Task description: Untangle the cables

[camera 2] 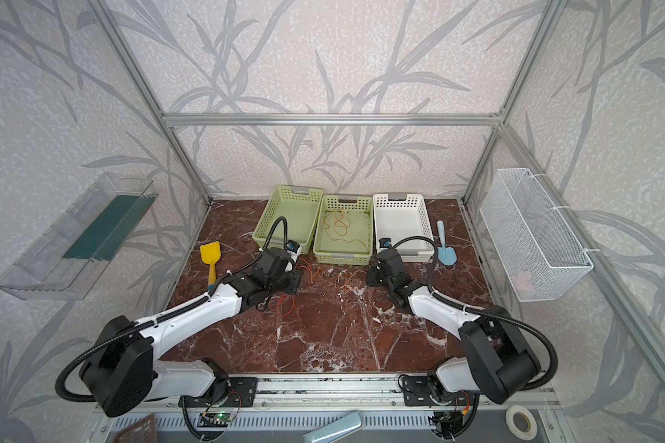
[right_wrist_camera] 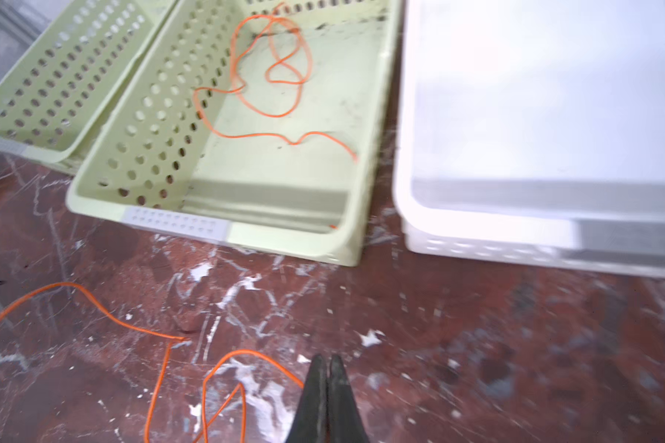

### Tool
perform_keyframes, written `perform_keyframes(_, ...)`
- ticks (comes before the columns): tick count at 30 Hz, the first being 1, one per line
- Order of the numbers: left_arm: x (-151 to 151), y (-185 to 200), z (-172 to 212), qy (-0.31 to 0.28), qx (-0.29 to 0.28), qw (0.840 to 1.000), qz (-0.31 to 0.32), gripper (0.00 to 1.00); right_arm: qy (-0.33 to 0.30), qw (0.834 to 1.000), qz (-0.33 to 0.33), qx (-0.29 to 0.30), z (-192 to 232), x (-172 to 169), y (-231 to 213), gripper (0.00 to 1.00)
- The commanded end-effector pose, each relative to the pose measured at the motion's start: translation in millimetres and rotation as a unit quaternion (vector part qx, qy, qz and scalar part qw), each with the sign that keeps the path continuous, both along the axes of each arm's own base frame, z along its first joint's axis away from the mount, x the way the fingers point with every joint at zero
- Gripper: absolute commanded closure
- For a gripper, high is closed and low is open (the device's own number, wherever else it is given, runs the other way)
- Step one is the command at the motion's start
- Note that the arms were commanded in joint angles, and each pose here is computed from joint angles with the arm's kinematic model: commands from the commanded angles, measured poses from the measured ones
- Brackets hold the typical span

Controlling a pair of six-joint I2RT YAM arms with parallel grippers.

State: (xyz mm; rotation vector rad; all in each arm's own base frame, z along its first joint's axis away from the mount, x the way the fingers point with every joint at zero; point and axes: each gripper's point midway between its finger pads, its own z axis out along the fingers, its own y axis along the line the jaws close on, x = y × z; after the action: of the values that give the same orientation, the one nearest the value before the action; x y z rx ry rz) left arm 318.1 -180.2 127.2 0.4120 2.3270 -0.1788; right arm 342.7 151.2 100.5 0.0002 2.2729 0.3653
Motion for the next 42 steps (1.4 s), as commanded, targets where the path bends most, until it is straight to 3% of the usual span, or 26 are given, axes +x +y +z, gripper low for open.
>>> perform_keyframes(1, 8, 24, 15, -0.028, 0.012, 0.999, 0.043, 1.0, 0.038, 0.998, -0.048, -0.013, -8, -18, -40, 1.0)
perform_keyframes(8, 17, 52, 33, -0.048, 0.009, 0.996, 0.077, 1.0, 0.064, 0.986, -0.151, 0.016, -23, -31, -112, 1.0)
perform_keyframes(16, 27, 104, 55, -0.065, 0.002, 0.988, 0.14, 1.0, 0.116, 0.974, -0.191, 0.034, -42, -38, -130, 1.0)
perform_keyframes(24, 39, 127, 65, -0.068, -0.062, 0.98, 0.178, 1.0, 0.164, 0.959, -0.228, 0.049, -65, -45, -142, 1.0)
perform_keyframes(27, 39, 117, 66, -0.061, -0.085, 0.982, 0.155, 1.0, 0.168, 0.954, -0.244, 0.052, -66, -49, -148, 1.0)
perform_keyframes(30, 37, 82, 68, -0.059, -0.138, 0.986, 0.066, 1.0, 0.153, 0.963, -0.215, 0.06, -59, -45, -140, 1.0)
perform_keyframes(34, 35, 53, 74, -0.061, -0.197, 0.978, 0.006, 1.0, 0.126, 0.97, -0.191, 0.08, -46, -39, -130, 1.0)
perform_keyframes(36, 34, 44, 75, -0.059, -0.207, 0.977, -0.012, 1.0, 0.105, 0.977, -0.17, 0.075, -36, -36, -126, 0.75)
perform_keyframes(38, 34, 39, 75, -0.057, -0.205, 0.977, -0.022, 1.0, 0.08, 0.981, -0.158, 0.083, -23, -32, -121, 0.56)
perform_keyframes(42, 31, 28, 72, -0.05, -0.2, 0.978, -0.04, 1.0, 0.024, 0.989, -0.127, 0.068, 8, -26, -106, 0.32)
